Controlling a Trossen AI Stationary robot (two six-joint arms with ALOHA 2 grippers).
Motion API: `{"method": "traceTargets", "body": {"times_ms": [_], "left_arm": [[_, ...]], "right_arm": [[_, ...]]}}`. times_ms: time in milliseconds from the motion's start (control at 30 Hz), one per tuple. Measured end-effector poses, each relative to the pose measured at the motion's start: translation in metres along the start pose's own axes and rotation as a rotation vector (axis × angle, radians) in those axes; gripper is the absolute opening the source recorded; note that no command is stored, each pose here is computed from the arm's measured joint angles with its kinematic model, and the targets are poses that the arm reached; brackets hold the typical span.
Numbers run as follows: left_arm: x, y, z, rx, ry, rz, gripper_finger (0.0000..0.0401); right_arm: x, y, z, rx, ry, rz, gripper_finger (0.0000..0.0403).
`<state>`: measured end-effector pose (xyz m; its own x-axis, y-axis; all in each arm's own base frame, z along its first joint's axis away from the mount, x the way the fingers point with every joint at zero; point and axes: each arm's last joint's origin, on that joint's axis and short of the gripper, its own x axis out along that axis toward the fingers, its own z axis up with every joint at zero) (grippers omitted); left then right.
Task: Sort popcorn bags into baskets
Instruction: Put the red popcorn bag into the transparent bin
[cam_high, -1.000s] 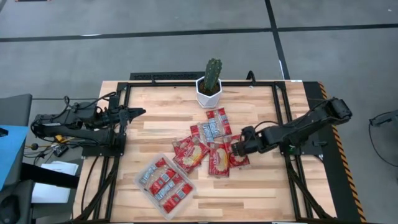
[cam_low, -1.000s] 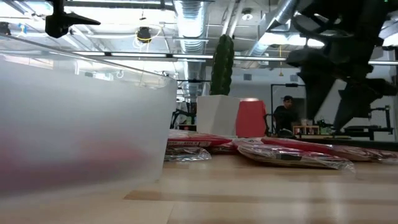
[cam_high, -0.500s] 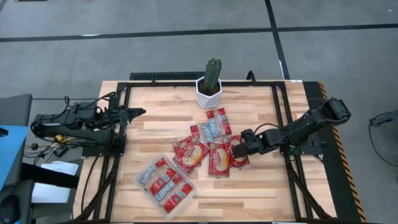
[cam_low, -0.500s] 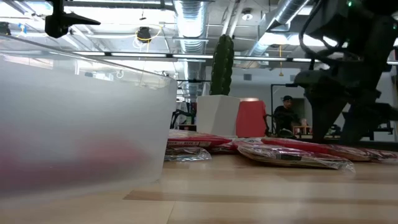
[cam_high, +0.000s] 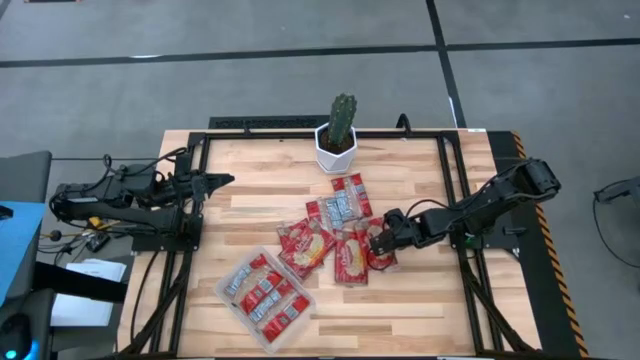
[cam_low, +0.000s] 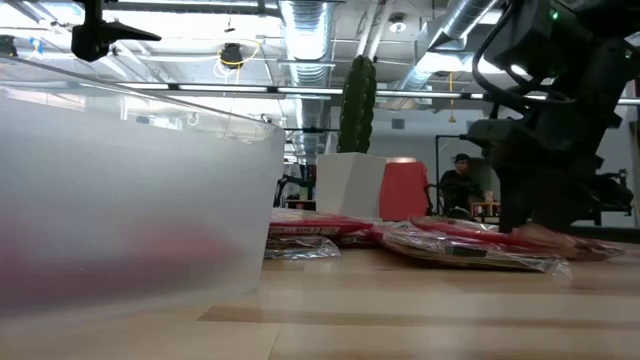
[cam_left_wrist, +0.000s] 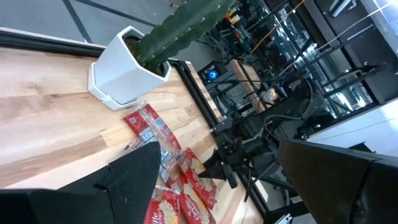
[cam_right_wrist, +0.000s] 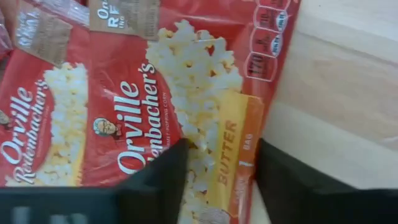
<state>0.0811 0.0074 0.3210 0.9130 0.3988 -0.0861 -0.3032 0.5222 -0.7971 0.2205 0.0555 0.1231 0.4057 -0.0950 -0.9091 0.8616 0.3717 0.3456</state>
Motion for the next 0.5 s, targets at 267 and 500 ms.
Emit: {"method": "traceTargets", "body": {"times_ms": [267,500], "left_arm": [[0.0,0.0,0.0,0.019,0.0,0.0,0.0316],[0.0,0.0,0.0,0.022,0.0,0.0,0.0316]], "right_arm": [[-0.009,0.003,0.002,-0.045,0.03,0.062,0.0016],[-0.025,0.013,0.009,-0.059,0.008,0.128,0.0005]]}}
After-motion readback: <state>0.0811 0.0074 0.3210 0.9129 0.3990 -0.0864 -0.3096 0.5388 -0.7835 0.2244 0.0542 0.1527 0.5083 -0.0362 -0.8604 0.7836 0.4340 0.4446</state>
